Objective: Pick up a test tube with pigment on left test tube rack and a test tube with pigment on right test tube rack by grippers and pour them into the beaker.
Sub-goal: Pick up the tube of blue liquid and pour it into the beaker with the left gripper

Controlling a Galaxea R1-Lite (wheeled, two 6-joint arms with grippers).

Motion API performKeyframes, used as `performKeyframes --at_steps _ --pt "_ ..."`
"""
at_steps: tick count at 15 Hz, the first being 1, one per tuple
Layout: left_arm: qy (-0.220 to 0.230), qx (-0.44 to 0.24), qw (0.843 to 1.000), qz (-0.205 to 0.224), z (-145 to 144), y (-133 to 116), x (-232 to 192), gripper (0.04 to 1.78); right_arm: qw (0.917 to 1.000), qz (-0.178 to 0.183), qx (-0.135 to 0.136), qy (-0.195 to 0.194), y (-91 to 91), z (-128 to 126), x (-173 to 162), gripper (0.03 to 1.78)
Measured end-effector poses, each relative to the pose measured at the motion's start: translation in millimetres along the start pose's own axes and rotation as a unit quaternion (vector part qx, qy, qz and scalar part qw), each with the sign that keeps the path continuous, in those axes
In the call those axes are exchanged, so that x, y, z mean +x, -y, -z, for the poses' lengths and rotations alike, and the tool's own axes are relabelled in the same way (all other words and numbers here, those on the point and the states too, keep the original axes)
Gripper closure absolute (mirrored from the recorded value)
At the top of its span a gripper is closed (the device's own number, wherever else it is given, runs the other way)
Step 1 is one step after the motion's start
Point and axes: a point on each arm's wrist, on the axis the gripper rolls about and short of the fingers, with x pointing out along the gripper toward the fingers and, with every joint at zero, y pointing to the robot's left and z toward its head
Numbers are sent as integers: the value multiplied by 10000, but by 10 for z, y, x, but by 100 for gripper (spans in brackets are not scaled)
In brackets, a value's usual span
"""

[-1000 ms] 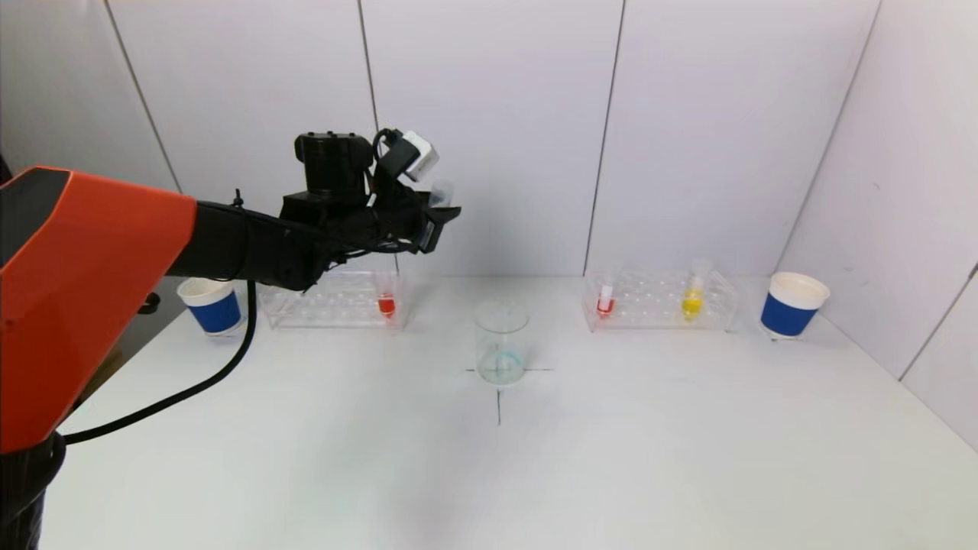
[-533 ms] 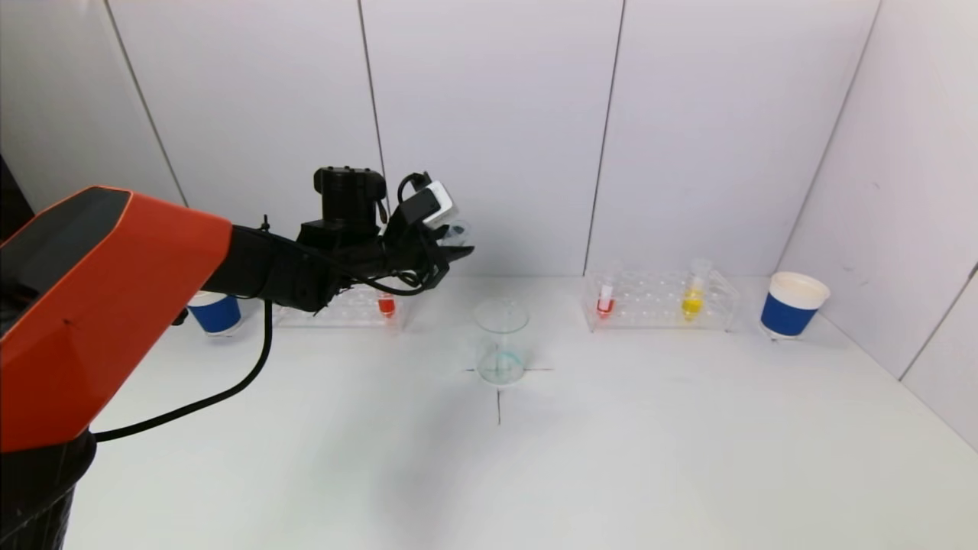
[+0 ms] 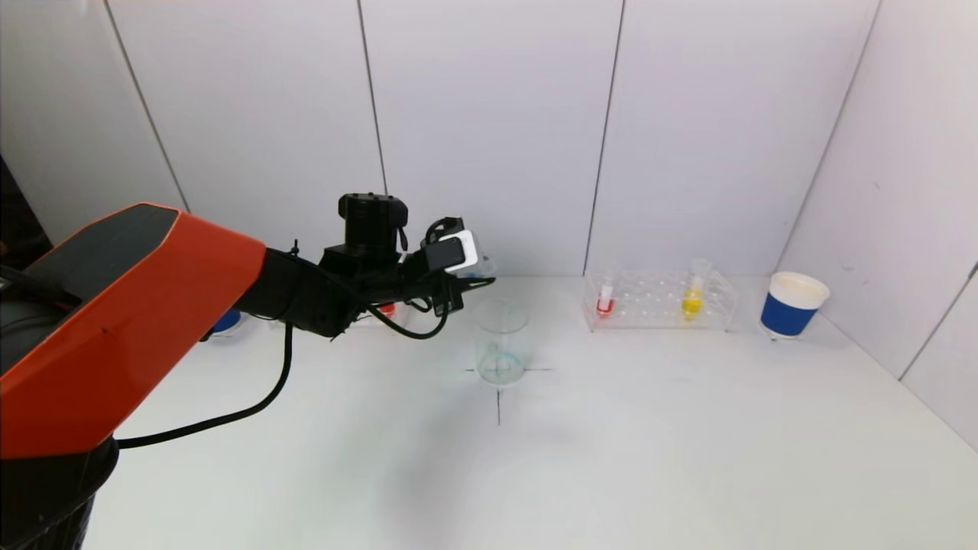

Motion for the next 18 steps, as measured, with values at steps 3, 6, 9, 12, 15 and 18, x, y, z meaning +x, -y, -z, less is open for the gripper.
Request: performKeyframes --at_steps 3,6,9,12,15,18 --pt "95 175 9998 53 -7 23 21 135 10000 0 0 0 0 0 0 4" --pt "190 454 9988 -24 17 40 58 135 10000 1 0 0 0 0 0 4" --pt "324 596 9977 62 14 75 87 135 10000 1 2 0 0 0 0 4" --pt "482 707 9963 57 -6 91 91 135 10000 -2 2 0 0 0 0 4" --pt "648 778 9948 61 -13 116 92 135 10000 0 2 0 0 0 0 4" --pt "685 917 9934 92 5 123 87 135 10000 0 0 0 0 0 0 4"
